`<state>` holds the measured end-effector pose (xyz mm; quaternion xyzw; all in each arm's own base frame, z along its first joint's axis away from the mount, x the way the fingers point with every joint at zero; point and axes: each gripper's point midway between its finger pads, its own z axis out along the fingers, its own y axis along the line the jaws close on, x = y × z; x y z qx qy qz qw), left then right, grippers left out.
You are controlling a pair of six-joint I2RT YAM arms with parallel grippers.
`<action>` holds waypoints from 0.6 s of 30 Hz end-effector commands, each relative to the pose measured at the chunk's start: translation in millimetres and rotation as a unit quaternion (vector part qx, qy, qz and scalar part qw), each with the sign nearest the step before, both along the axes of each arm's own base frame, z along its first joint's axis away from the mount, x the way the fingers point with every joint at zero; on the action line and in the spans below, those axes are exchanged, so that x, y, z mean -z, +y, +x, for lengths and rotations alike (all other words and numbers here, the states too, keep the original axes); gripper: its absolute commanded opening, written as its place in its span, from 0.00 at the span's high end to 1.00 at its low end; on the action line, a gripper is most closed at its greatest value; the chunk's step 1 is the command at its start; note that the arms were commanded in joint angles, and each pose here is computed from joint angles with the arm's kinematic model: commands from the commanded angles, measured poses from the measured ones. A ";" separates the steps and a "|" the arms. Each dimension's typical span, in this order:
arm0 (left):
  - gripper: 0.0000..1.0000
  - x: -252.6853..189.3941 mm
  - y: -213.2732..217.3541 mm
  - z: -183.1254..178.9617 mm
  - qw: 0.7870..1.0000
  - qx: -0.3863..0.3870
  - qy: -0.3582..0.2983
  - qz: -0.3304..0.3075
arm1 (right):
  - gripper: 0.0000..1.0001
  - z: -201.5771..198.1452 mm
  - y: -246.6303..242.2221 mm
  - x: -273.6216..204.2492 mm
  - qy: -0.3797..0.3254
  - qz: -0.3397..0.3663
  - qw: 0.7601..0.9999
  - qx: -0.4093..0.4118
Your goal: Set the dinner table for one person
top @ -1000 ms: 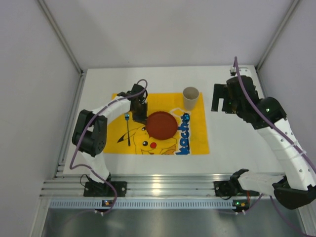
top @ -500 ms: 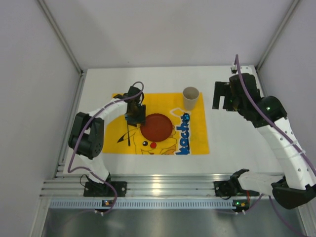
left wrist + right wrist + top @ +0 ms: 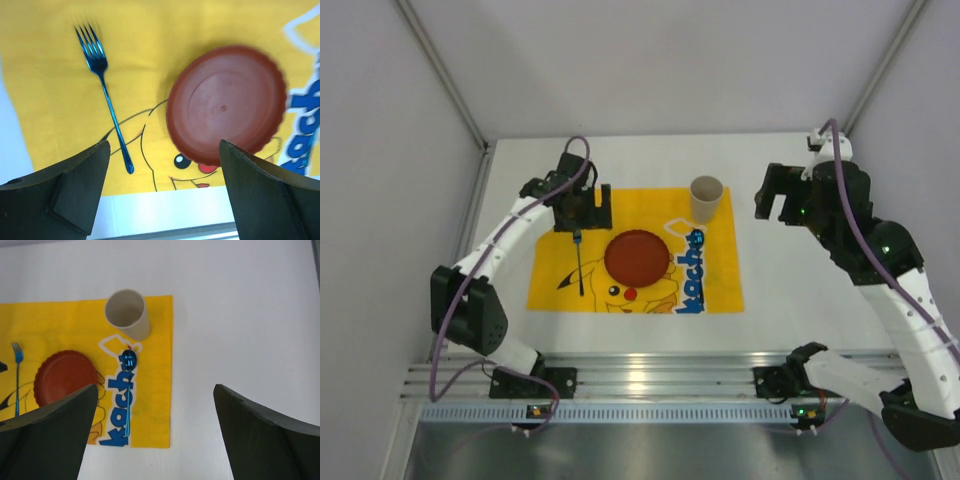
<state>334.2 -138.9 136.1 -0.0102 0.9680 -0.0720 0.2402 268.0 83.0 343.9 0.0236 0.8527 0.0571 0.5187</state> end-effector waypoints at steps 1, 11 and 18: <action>0.05 -90.6 13.4 13.3 0.992 -0.025 -0.123 -0.007 | 0.00 -0.2 1.3 -38.0 -0.099 0.058 0.993 -0.005; 0.02 -209.9 79.5 -16.9 0.882 -0.156 -0.441 -0.052 | 0.00 -21.5 43.1 3.8 -0.020 0.121 0.987 -0.099; 0.02 -162.5 98.8 -47.8 0.894 -0.185 -0.407 -0.035 | 0.00 -43.6 72.3 91.7 0.138 0.200 0.965 -0.098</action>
